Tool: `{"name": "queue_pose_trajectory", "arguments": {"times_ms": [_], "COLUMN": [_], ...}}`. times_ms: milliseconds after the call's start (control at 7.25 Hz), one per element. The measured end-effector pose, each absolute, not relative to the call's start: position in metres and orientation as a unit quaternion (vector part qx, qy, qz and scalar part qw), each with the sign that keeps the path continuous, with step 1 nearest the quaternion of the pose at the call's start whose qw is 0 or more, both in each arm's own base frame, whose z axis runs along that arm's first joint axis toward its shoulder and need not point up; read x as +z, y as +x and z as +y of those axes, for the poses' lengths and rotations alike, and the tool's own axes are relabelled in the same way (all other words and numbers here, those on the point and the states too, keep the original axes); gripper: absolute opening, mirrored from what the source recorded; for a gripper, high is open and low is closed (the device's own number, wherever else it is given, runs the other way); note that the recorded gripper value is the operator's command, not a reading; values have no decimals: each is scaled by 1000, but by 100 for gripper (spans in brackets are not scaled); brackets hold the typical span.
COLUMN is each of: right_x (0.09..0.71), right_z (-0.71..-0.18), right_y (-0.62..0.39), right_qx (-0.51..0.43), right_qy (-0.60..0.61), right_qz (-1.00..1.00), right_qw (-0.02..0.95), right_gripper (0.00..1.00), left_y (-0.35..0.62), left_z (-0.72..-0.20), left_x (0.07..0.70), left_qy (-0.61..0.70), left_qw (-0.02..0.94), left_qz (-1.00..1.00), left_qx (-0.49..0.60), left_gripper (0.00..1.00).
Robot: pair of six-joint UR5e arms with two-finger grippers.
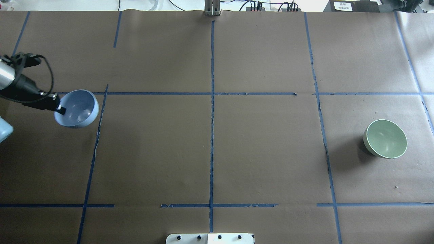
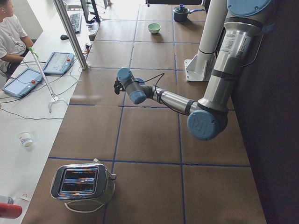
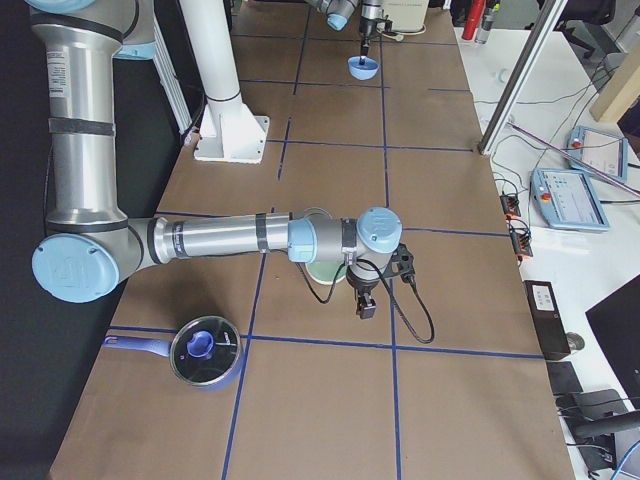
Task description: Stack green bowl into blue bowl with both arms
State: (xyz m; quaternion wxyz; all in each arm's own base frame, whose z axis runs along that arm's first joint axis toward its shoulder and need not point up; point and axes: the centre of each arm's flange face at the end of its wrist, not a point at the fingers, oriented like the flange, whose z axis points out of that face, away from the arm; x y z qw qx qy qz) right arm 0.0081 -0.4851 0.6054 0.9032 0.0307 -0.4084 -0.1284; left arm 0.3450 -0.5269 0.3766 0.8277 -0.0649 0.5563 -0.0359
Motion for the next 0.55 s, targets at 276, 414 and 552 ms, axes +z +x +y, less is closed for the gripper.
{"name": "queue_pose_trajectory", "arguments": {"times_ms": [276, 414, 552], "right_x": [607, 607, 606], "right_z": [-485, -485, -484], "right_y": [6, 5, 3], "right_qx": [-128, -129, -130], "right_qy": [28, 28, 27], "right_qz": [-415, -418, -423], "right_qw": [900, 899, 897], "right_gripper": [100, 100, 100], "left_y": [471, 513, 535], "left_z": [-490, -469, -457], "left_x": [281, 260, 253], "left_qy": [-40, -19, -8], "left_qw": [834, 841, 846], "left_qz": [545, 533, 526], "left_qx": [-78, -85, -87], "left_gripper": [0, 0, 0]}}
